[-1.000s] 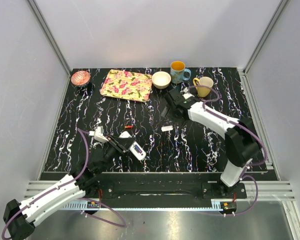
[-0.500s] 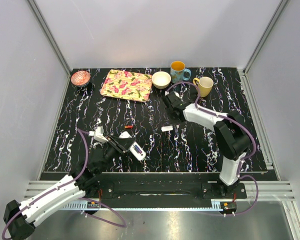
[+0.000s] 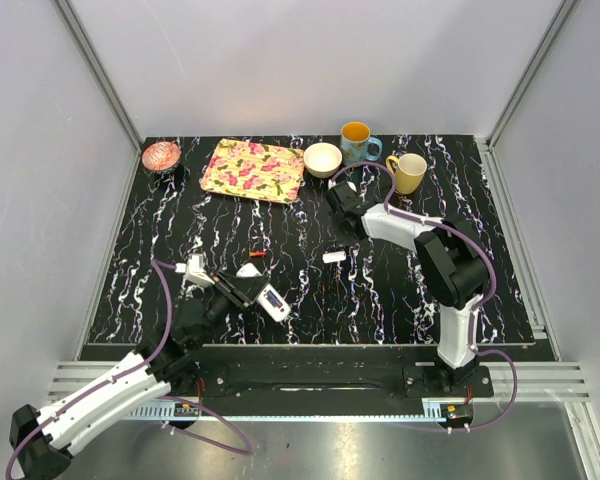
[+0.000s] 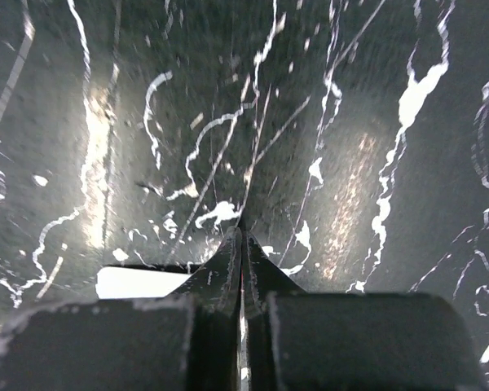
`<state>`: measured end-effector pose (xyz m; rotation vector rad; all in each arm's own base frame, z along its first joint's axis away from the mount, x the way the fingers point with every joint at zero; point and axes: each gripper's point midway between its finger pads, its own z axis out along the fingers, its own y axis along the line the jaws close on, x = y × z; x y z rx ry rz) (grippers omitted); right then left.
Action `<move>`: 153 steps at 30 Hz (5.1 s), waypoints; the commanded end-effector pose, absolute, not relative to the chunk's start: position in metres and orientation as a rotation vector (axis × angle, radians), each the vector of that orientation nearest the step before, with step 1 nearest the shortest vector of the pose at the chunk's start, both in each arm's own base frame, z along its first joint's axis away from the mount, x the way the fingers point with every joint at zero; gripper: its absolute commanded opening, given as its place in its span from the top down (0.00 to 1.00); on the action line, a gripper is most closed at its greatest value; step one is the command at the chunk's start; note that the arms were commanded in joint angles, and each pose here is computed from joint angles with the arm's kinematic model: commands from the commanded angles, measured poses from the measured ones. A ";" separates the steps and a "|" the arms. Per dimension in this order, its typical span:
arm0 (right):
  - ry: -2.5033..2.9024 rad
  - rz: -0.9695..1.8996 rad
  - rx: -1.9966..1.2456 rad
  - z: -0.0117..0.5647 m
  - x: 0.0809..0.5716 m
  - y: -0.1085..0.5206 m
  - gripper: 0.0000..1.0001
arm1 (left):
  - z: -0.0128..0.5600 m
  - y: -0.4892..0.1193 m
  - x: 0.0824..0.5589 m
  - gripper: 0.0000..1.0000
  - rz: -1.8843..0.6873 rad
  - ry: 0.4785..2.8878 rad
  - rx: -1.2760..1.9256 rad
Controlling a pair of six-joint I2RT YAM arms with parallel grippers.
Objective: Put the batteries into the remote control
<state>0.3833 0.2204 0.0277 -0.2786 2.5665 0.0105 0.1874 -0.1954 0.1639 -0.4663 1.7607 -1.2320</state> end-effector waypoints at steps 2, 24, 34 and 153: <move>2.608 0.085 -0.275 0.013 0.362 0.219 1.00 | 0.175 -0.197 0.190 1.00 -1.248 1.726 -0.455; 2.647 0.230 -0.258 0.017 0.278 0.238 1.00 | 0.173 -0.199 0.191 1.00 -1.247 1.727 -0.455; 2.580 0.091 -0.207 0.042 0.270 0.223 0.98 | 0.177 -0.199 0.191 1.00 -1.242 1.731 -0.449; 2.898 0.285 -1.063 0.199 0.120 0.293 1.00 | 0.214 -0.246 0.222 1.00 -1.700 1.386 -0.694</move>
